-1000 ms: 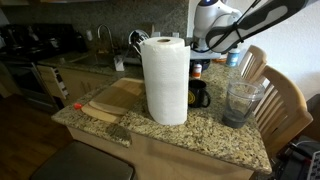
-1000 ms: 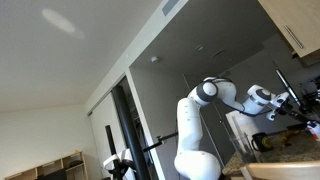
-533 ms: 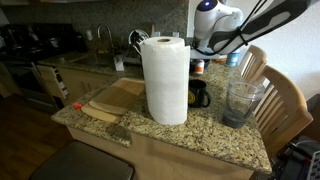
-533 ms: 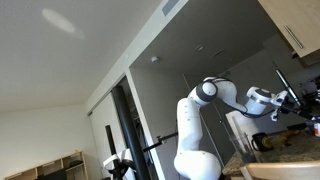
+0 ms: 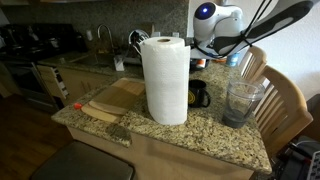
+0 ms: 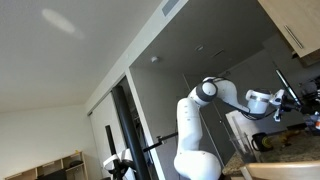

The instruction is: Put the white bottle in the bowl then put the jar in the bowl

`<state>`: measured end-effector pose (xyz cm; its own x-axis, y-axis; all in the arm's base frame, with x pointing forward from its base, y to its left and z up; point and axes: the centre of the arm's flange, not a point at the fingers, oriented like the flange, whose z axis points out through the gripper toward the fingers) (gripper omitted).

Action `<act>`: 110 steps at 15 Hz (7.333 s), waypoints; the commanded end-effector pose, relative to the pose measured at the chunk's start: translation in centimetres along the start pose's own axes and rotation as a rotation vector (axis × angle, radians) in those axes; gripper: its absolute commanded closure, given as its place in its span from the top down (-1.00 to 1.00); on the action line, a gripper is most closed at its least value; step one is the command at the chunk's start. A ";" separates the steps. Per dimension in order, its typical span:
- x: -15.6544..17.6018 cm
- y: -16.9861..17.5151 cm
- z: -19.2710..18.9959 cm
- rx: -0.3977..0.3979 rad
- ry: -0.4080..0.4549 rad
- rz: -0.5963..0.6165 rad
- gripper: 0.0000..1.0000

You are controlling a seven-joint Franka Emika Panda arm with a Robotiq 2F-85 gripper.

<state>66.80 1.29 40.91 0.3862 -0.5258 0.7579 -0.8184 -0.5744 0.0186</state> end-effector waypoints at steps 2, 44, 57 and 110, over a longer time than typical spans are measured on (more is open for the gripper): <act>0.2 0.1 -0.3 -0.031 0.070 0.035 -0.43; -4.0 2.7 -24.7 -0.194 -0.221 0.474 1.00; -1.2 4.3 -21.0 -0.195 -0.481 0.153 1.00; -10.6 15.5 -29.0 -0.389 -0.760 0.267 1.00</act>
<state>36.64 15.61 52.89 0.2246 -0.9671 0.1193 -0.9540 -0.1933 0.2291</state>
